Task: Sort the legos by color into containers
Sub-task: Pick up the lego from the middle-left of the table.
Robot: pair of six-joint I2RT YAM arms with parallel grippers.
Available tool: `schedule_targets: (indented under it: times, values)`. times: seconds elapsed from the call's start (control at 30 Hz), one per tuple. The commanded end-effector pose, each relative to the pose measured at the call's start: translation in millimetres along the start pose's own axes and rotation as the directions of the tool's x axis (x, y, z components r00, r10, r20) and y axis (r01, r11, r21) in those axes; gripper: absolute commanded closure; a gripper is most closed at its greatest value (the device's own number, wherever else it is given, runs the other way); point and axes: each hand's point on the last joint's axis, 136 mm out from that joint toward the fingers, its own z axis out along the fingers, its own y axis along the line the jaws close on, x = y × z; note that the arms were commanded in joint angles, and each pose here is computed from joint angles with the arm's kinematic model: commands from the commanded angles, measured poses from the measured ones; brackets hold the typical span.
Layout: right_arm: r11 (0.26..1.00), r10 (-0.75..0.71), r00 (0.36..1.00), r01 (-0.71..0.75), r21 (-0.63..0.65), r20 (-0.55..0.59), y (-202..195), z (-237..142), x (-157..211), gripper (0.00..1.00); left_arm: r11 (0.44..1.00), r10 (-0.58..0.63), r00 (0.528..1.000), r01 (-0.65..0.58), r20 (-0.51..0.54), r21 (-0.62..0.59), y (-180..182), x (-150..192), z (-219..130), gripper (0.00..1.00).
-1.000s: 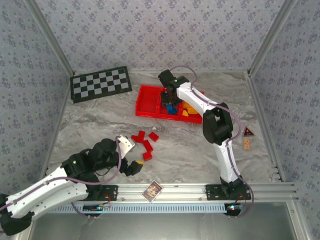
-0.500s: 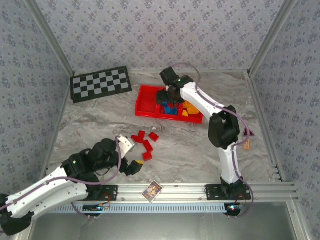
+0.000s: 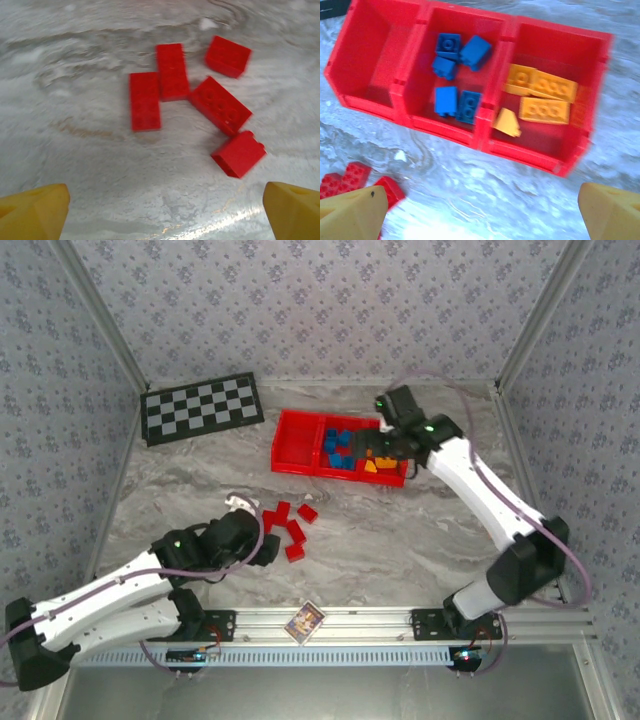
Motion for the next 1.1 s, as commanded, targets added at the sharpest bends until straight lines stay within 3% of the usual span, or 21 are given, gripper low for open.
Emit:
schedule_targets:
  times: [0.0,0.1,0.2,0.3,0.47,0.7,0.87,1.07]
  values:
    - [1.0,0.008,1.0,-0.008,0.016,0.015,-32.3,-20.0,17.9,0.0,0.962,-0.231,0.971,0.237,0.059,-0.134,25.4,-4.3,-14.4,0.03]
    - [0.996,0.075,0.996,-0.077,0.047,0.04,-65.5,-19.9,39.5,0.0,0.892,-0.379,0.924,0.379,0.051,-0.245,37.3,5.2,-16.9,0.05]
    - [0.987,0.161,0.986,-0.162,0.023,0.036,-83.9,-17.4,58.2,0.0,0.861,-0.42,0.907,0.408,0.029,-0.304,19.0,5.2,-15.8,0.09]
    - [0.974,0.223,0.973,-0.22,-0.043,0.056,-84.3,-19.7,62.4,0.0,0.866,-0.372,0.928,0.357,0.025,-0.349,-14.4,-4.3,-12.2,0.08]
    - [0.964,0.263,0.962,-0.258,-0.06,0.075,-90.0,-29.3,62.5,0.0,0.863,-0.322,0.944,0.261,-0.074,-0.432,-60.9,1.9,11.5,0.04]
    - [0.945,0.32,0.945,-0.312,-0.097,0.075,-95.1,-34.7,77.4,0.0,0.848,-0.371,0.915,0.266,-0.155,-0.458,-76.9,32.2,43.0,0.03]
    - [0.941,0.333,0.94,-0.326,-0.091,0.071,-98.2,-32.4,82.4,0.0,0.871,-0.355,0.907,0.232,-0.228,-0.434,-88.6,49.4,62.6,0.03]
    - [0.94,0.337,0.94,-0.331,-0.089,0.061,-99.0,-28.0,84.7,0.0,0.882,-0.375,0.877,0.237,-0.301,-0.408,-85.9,64.0,80.5,0.12]
